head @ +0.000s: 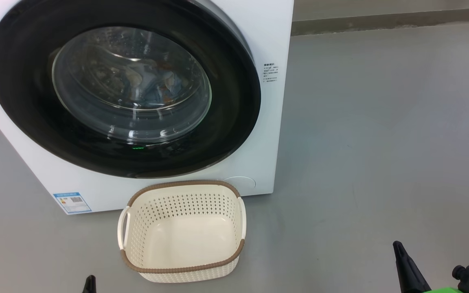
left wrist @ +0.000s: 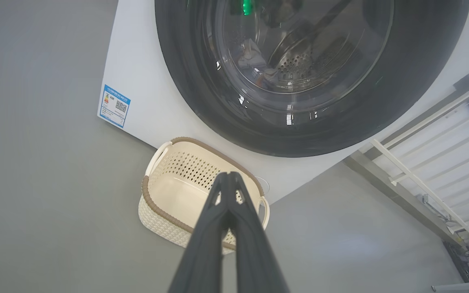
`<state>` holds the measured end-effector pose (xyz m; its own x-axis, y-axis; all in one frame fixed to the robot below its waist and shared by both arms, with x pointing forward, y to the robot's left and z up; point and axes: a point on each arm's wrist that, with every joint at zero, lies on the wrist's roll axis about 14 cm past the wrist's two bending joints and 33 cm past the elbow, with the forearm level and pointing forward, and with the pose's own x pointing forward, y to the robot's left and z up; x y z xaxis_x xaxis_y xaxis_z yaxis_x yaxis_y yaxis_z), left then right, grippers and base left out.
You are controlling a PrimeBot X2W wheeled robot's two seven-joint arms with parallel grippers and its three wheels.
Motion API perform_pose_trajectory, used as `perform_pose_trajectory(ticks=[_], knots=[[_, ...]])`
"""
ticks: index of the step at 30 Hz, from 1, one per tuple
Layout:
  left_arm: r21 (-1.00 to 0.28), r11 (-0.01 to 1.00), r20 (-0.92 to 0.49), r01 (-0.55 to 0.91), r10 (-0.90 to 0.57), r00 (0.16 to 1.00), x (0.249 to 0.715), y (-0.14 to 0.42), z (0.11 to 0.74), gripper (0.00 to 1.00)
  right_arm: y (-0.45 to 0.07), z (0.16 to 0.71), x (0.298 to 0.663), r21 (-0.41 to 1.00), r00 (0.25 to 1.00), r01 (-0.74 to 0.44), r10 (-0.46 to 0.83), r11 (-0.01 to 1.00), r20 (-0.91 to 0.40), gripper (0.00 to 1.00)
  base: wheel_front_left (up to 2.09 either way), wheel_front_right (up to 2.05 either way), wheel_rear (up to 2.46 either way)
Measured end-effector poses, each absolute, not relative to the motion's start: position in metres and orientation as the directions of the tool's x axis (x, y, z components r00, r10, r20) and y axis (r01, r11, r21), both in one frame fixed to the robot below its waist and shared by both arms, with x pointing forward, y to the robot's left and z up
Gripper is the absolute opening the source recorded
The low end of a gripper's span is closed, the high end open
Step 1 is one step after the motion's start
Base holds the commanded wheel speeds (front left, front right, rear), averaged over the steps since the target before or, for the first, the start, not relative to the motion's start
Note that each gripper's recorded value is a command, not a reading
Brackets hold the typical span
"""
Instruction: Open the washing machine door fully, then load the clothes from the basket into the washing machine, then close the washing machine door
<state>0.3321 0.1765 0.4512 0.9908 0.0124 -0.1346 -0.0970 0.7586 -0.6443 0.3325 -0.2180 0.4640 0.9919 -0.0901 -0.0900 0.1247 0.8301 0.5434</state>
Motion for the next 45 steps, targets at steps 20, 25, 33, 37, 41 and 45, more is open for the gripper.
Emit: perform_pose_trajectory(ticks=[20, 25, 33, 37, 41, 45], knots=[[-0.779, 0.614, -0.143, -0.125, 0.020, 0.989, 0.342, 0.181, 0.454, 0.00, -0.218, 0.464, 0.342, 0.716, 0.990, 0.143, -0.091, 0.683, -0.111, 0.00, 0.00, 0.00, 0.00], [-0.812, 0.570, -0.142, -0.126, 0.017, 0.990, 0.346, 0.181, 0.456, 0.00, -0.217, 0.465, 0.344, 0.755, 0.990, 0.143, -0.090, 0.640, -0.111, 0.00, 0.00, 0.00, 0.00], [-0.854, 0.505, -0.139, -0.128, 0.016, 0.990, 0.350, 0.182, 0.459, 0.00, -0.217, 0.463, 0.346, 0.810, 0.989, 0.151, -0.084, 0.567, -0.125, 0.00, 0.00, 0.00, 0.00], [-0.876, 0.463, -0.145, -0.134, 0.012, 0.989, 0.351, 0.182, 0.458, 0.00, -0.216, 0.468, 0.351, 0.836, 0.990, 0.140, -0.082, 0.530, -0.113, 0.00, 0.00, 0.00, 0.00], [-0.895, 0.425, -0.145, -0.136, 0.011, 0.989, 0.352, 0.183, 0.459, 0.00, -0.217, 0.467, 0.352, 0.859, 0.990, 0.143, -0.082, 0.491, -0.118, 0.00, 0.00, 0.00, 0.00], [-0.911, 0.393, -0.136, -0.128, 0.009, 0.991, 0.356, 0.183, 0.462, 0.00, -0.218, 0.466, 0.352, 0.881, 0.989, 0.146, -0.081, 0.450, -0.123, 0.00, 0.00, 0.00, 0.00]])
